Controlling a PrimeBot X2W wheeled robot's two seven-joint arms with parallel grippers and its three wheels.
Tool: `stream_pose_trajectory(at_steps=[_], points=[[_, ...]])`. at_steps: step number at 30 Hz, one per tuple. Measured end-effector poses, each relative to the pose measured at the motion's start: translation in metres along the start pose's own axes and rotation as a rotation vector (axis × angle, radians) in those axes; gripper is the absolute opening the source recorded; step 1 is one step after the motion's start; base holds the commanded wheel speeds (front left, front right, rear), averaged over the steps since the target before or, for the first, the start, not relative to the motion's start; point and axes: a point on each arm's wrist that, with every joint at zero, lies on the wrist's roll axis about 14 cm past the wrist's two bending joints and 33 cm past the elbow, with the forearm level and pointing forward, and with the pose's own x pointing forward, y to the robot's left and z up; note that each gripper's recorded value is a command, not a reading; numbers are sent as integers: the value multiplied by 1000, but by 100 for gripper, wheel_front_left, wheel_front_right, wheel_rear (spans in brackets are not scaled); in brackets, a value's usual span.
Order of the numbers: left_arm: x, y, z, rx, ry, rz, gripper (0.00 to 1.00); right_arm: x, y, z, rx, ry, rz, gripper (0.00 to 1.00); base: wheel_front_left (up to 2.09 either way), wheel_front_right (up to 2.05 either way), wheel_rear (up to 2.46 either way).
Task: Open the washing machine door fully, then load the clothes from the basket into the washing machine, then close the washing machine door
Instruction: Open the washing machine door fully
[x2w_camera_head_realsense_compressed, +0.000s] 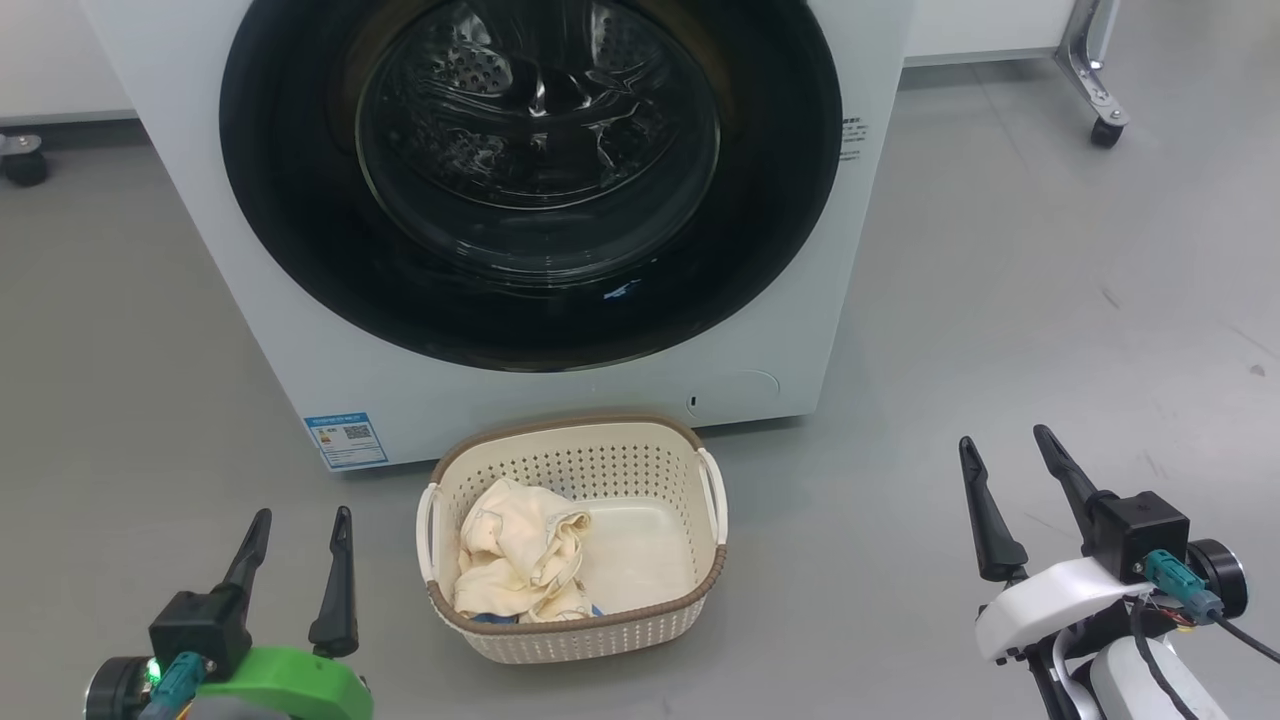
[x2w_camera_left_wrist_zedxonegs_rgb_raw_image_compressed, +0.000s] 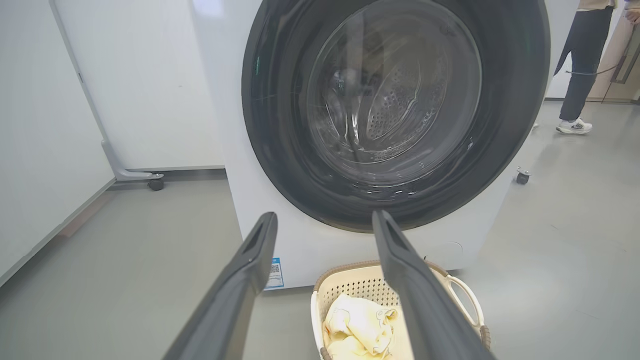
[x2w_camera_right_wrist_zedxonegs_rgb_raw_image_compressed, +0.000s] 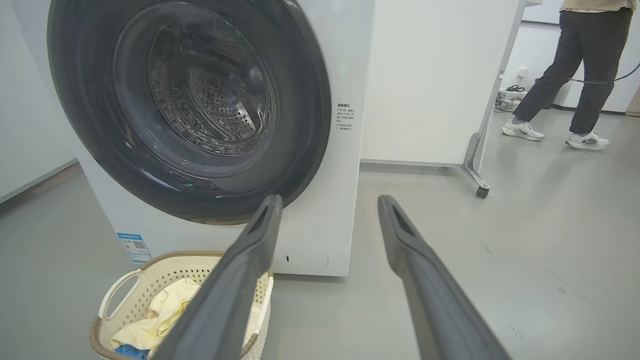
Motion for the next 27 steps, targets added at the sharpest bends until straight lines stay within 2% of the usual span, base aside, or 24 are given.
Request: stream_pose_trajectory(at_steps=[15,27], points=[[4,1,-1,-12,0,15,100,1,-3,-1,0,1,-4,100,82,82,-163],[4,1,1,-8,-8,13,100,1,-5,0,-3,-1,-12,100,58,58,-116]])
